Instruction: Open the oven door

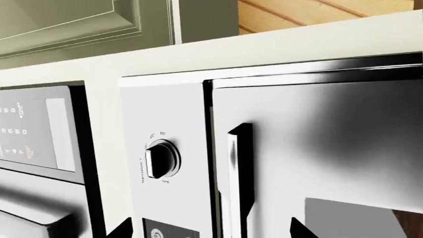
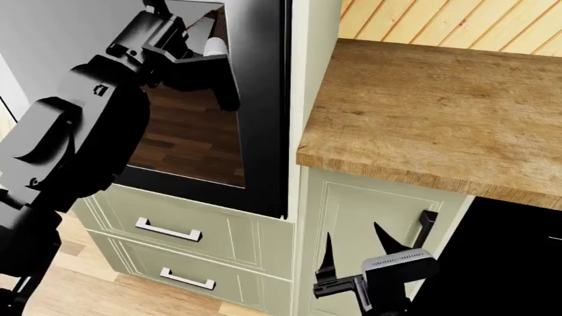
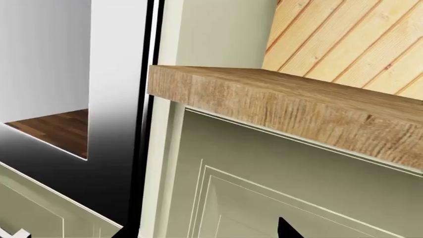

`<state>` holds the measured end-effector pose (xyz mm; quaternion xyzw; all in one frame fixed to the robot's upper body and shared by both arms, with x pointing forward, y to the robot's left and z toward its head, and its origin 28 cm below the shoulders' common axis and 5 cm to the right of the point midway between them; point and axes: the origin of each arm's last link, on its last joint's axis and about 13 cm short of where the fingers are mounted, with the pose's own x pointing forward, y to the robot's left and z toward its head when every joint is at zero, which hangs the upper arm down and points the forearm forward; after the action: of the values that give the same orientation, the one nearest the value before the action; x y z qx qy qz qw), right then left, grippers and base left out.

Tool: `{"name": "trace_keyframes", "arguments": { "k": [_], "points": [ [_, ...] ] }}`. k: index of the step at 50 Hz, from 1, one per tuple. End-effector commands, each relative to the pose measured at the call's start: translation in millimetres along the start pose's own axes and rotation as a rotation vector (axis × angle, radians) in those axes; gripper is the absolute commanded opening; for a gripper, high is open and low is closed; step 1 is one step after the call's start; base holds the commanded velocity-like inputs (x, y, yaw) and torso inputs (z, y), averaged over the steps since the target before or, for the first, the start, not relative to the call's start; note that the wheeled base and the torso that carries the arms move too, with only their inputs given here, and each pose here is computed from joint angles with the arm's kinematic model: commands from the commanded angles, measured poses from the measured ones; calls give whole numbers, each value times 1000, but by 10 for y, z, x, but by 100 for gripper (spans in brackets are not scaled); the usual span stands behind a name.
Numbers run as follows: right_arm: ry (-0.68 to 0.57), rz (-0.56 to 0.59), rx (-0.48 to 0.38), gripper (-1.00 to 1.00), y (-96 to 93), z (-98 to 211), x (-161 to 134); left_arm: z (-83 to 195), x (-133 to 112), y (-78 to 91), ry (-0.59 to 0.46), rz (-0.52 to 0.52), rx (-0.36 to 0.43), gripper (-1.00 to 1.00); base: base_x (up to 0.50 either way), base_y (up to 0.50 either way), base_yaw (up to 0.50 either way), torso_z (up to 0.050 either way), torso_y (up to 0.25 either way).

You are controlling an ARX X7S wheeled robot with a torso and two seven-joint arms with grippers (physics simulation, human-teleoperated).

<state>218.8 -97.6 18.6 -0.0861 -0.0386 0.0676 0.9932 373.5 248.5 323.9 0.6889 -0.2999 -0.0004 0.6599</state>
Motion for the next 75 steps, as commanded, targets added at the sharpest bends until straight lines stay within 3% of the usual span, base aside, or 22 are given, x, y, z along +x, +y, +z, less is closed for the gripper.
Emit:
{"name": "trace_keyframes", "arguments": {
  "k": [1, 21, 46, 75],
  "points": [
    [0, -3, 0, 100, 0, 1, -8, -90, 10, 21, 39, -2, 12, 100, 0, 0, 0, 0, 0],
    [-2, -2, -7, 100, -3, 6, -16, -39, 141, 124, 21, 29, 19, 100, 0, 0, 0, 0, 0],
    [-4, -8, -17, 100, -6, 16, -18, -69, 204, 12, 42, -13, 16, 100, 0, 0, 0, 0, 0],
    [-6, -8, -15, 100, -5, -1, -23, -175, 234, 85, 84, -3, 37, 100, 0, 0, 0, 0, 0]
  ]
}}
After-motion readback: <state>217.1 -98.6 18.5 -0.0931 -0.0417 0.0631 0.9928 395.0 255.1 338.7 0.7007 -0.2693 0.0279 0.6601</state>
